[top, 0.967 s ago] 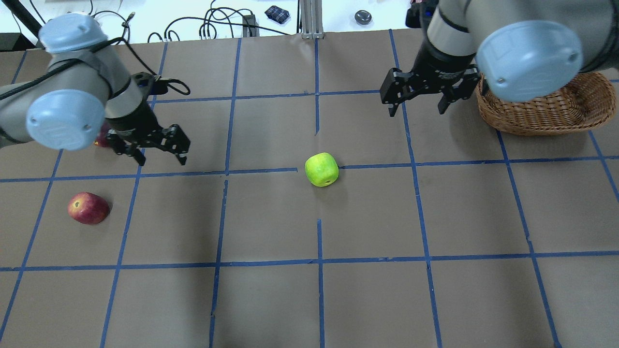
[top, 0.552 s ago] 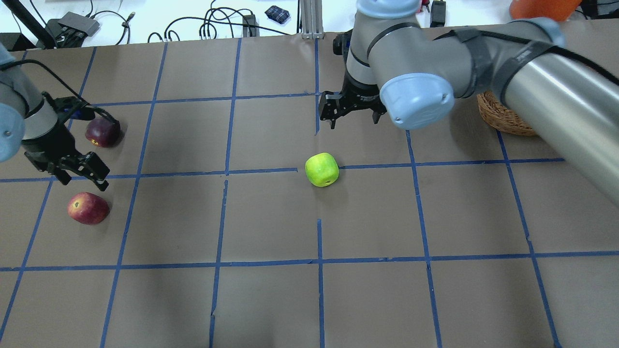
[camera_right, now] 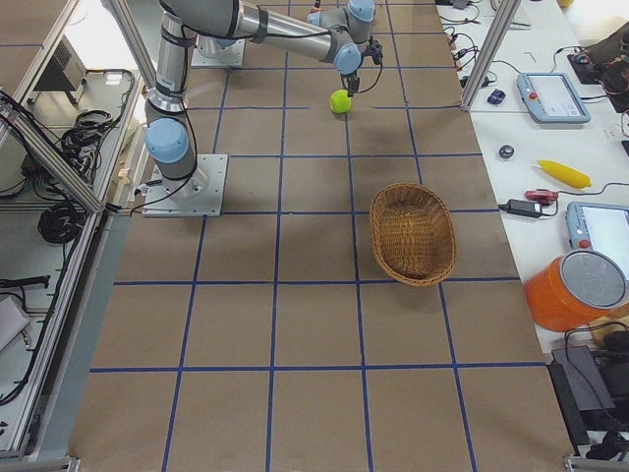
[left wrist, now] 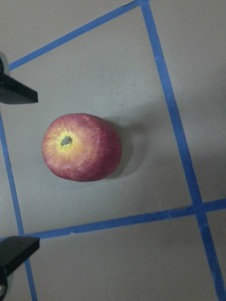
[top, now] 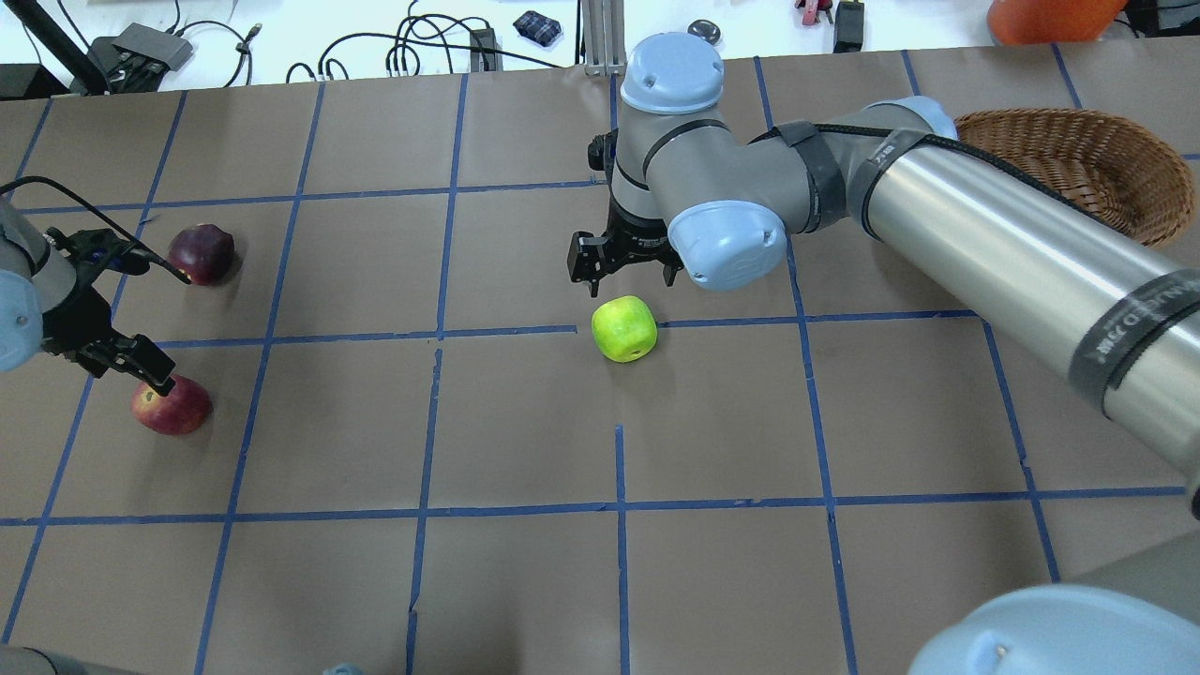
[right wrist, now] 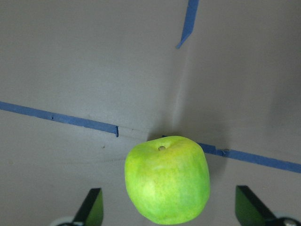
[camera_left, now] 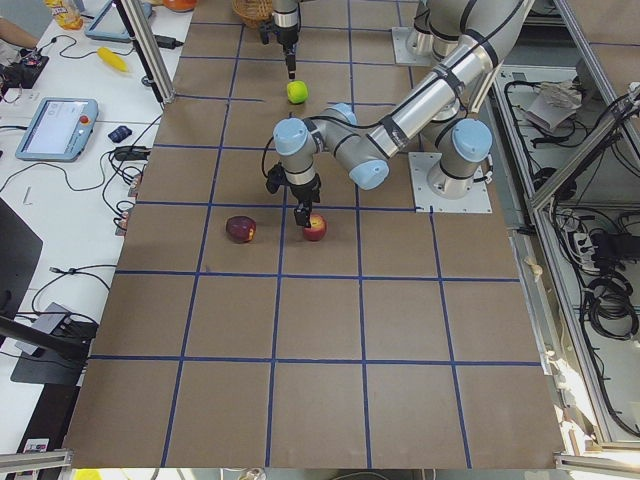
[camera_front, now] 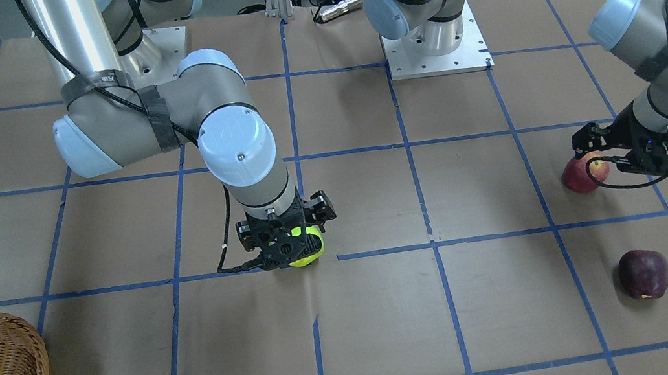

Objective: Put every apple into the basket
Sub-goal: 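Grasp green apple with right gripper while left grasps red apple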

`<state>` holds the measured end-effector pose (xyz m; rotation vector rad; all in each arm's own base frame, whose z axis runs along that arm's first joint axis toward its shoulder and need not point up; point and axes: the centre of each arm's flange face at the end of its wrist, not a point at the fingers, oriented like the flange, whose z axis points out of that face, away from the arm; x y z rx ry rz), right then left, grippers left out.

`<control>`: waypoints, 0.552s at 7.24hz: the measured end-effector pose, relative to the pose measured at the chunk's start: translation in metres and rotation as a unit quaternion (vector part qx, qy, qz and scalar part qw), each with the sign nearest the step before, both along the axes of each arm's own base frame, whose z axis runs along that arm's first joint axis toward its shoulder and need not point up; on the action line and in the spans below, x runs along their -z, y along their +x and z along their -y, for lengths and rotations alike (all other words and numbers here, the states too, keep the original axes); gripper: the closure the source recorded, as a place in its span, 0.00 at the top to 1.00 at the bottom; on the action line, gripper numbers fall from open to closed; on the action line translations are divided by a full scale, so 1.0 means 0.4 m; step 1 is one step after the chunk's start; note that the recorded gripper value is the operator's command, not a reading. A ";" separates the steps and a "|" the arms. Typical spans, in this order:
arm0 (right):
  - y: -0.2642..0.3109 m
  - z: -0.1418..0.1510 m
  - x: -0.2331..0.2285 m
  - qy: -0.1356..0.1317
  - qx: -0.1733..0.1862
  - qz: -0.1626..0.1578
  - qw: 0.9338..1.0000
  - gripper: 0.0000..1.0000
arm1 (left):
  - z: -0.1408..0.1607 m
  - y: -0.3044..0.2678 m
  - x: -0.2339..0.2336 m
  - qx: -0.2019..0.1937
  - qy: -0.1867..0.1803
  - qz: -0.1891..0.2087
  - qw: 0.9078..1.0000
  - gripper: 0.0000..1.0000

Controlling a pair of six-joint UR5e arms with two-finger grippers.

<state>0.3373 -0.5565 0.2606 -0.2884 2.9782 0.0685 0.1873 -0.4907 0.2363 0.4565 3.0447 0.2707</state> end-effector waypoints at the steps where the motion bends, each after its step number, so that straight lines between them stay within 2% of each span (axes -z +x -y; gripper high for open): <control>1: 0.005 0.002 0.030 0.010 -0.001 0.000 1.000 1.00 | 0.003 0.002 0.037 0.005 0.005 -0.008 1.000 1.00; 3: 0.009 0.007 0.088 0.027 0.002 -0.004 1.000 1.00 | 0.016 0.004 0.103 0.009 0.010 -0.030 0.999 1.00; 4: 0.010 0.010 0.111 0.034 0.009 -0.007 0.999 1.00 | 0.018 0.004 0.127 0.010 0.013 -0.036 0.999 0.59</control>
